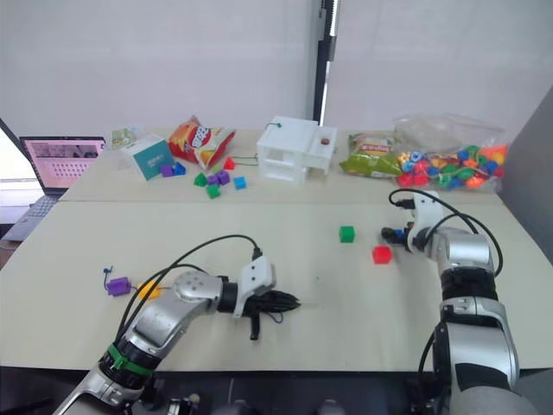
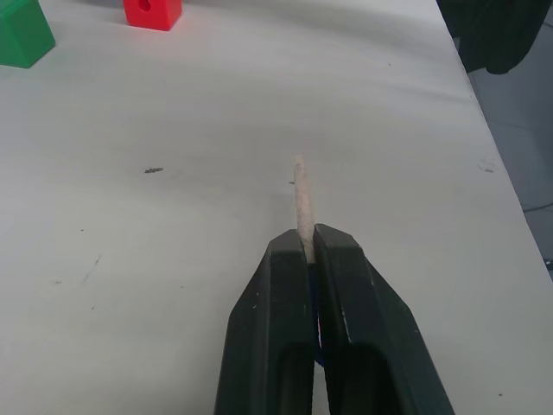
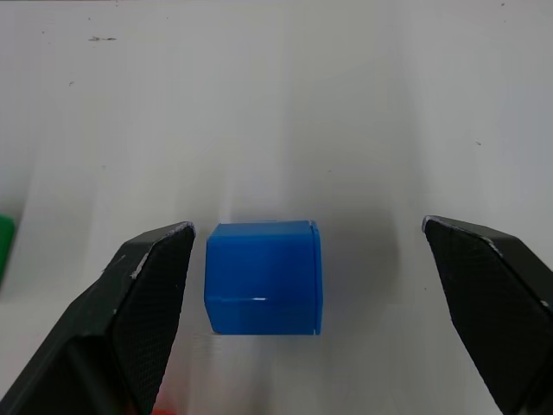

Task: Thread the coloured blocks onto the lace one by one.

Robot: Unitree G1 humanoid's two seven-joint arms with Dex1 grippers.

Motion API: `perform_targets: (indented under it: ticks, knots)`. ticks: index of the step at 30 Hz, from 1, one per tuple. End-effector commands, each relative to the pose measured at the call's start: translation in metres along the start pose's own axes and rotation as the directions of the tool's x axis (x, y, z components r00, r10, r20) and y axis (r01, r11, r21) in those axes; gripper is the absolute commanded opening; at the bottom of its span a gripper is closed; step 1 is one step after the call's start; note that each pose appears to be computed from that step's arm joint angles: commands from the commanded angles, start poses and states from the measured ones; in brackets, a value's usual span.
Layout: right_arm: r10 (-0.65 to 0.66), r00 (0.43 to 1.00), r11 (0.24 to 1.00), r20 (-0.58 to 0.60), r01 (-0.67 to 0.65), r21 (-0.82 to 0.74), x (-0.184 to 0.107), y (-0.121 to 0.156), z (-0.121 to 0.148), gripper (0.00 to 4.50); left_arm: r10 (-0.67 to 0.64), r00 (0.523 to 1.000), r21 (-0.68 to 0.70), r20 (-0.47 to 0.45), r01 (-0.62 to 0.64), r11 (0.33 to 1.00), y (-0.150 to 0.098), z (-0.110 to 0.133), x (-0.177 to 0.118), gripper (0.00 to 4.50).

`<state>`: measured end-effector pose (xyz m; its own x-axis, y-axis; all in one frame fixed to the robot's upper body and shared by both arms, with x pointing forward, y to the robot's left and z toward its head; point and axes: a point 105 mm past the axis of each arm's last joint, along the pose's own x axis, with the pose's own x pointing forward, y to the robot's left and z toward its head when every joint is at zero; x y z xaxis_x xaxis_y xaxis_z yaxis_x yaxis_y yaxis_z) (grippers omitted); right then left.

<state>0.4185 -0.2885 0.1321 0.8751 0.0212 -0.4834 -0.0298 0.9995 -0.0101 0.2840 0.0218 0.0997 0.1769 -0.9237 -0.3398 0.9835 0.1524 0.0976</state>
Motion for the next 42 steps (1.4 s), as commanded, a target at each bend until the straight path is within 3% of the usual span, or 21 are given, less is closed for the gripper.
perform_targets:
  ticks: [1, 9, 13, 17, 21, 24, 26, 29, 31, 36, 42]
  knots:
    - [-0.008, 0.999, 0.999, 0.044, 0.01, -0.034, 0.0, -0.002, 0.012, 3.94, 0.006, 1.0, 0.026, 0.023, -0.007, 1.0, -0.001, 0.009, 0.0, 0.0]
    - [0.014, 0.998, 1.0, 0.068, -0.012, -0.029, 0.002, 0.001, 0.011, 1.26, 0.004, 1.0, 0.029, 0.019, -0.004, 1.0, -0.001, 0.009, -0.001, 0.0]
    - [0.038, 0.99, 0.999, 0.139, -0.034, -0.026, -0.007, 0.005, 0.025, 1.21, -0.001, 1.0, 0.029, 0.017, 0.001, 1.0, -0.002, 0.008, -0.001, 0.0]
    - [0.057, 0.97, 0.997, 0.238, -0.042, -0.068, -0.046, 0.013, 0.043, 1.21, -0.001, 1.0, 0.028, 0.015, 0.001, 1.0, -0.002, 0.007, -0.003, 0.0]
    - [0.157, 0.942, 0.985, 0.296, -0.129, -0.111, -0.104, 0.056, 0.041, 1.21, 0.003, 1.0, 0.022, 0.009, -0.003, 1.0, -0.001, 0.005, -0.006, 0.0]
    - [0.22, 0.929, 0.974, 0.296, -0.191, -0.124, -0.13, 0.085, 0.031, 1.21, 0.002, 1.0, 0.017, 0.004, -0.002, 1.0, 0.0, 0.004, -0.008, 0.0]
    - [0.302, 0.918, 0.952, 0.256, -0.279, -0.124, -0.141, 0.124, 0.006, 1.21, -0.001, 1.0, 0.012, 0.0, 0.001, 1.0, 0.0, 0.003, -0.01, 0.0]
    - [0.326, 0.929, 0.942, 0.172, -0.305, -0.138, -0.145, 0.146, -0.031, 1.21, -0.005, 1.0, 0.015, -0.003, 0.005, 1.0, 0.001, 0.002, -0.01, 0.0]
    - [0.307, 0.946, 0.948, 0.104, -0.295, -0.12, -0.144, 0.154, -0.058, 1.21, -0.01, 1.0, 0.015, -0.003, 0.01, 1.0, 0.001, 0.003, -0.01, 0.0]
    - [0.291, 0.957, 0.954, 0.015, -0.289, -0.085, -0.139, 0.163, -0.094, 1.21, -0.015, 1.0, 0.021, -0.005, 0.015, 1.0, 0.001, 0.004, -0.011, 0.0]
    - [0.297, 0.954, 0.954, -0.032, -0.298, -0.033, -0.126, 0.173, -0.121, 1.21, -0.008, 1.0, 0.031, -0.007, 0.008, 0.999, 0.002, 0.006, -0.014, 0.0]
